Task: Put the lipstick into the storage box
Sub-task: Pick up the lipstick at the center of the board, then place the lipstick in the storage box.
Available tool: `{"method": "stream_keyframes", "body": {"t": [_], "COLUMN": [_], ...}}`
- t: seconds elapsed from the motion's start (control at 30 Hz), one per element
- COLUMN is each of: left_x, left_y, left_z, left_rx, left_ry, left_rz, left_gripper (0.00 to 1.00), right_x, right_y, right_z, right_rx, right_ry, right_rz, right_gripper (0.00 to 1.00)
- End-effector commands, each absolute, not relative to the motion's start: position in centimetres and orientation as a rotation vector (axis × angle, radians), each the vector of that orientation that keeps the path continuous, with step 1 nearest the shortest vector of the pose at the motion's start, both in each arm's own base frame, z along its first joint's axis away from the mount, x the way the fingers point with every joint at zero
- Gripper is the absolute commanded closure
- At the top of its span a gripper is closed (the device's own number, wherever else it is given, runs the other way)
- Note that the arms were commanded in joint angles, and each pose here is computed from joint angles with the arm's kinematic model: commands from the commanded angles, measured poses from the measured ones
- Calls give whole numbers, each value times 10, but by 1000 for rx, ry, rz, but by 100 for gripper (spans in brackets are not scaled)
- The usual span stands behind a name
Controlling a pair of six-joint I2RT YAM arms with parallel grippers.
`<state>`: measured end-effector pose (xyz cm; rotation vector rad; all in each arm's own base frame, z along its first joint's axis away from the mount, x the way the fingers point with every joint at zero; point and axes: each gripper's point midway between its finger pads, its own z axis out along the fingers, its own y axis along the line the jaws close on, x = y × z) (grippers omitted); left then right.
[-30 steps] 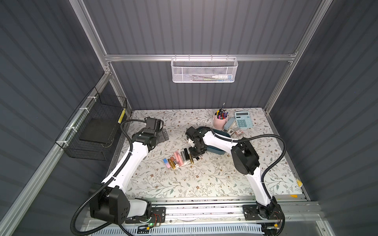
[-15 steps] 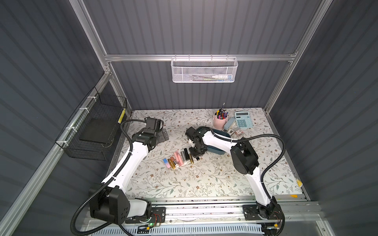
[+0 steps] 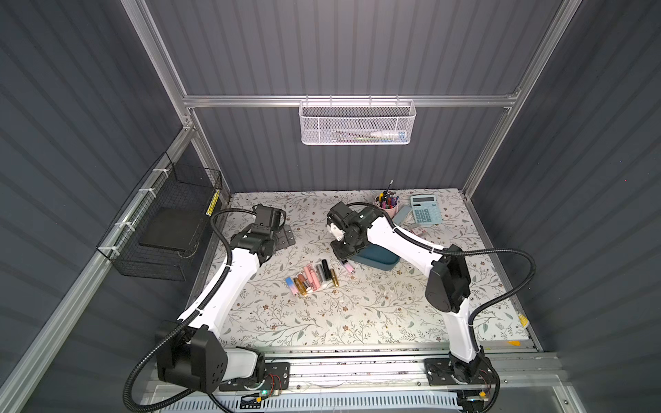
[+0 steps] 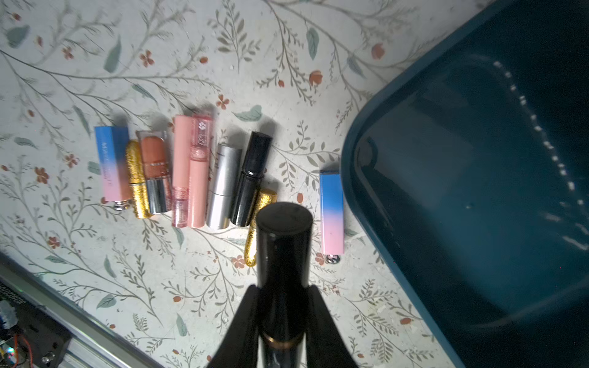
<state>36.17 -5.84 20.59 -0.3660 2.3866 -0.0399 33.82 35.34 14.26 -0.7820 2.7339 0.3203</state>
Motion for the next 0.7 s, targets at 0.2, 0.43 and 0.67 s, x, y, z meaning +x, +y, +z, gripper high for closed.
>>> {"method": "stream_keyframes", "body": {"t": [0.2,0.43,0.67], "left_x": [369,369,369], "left_y": [-60,-60,-59], "left_z": [208,206,205], "left_rx": [-393,-402,-412], "left_ry": [2363,2364,2369], "left_rz": [-72,-68,-60], "left_gripper": [0,0,0], "right_x": [387,410,410], "right_y": [271,213,195], "right_z": [154,119,81], "right_rx": [-474,-256,-140], "right_ry": [2809,2888,2969], "right_rz": [286,293,305], "right_gripper": [77,77,77]}}
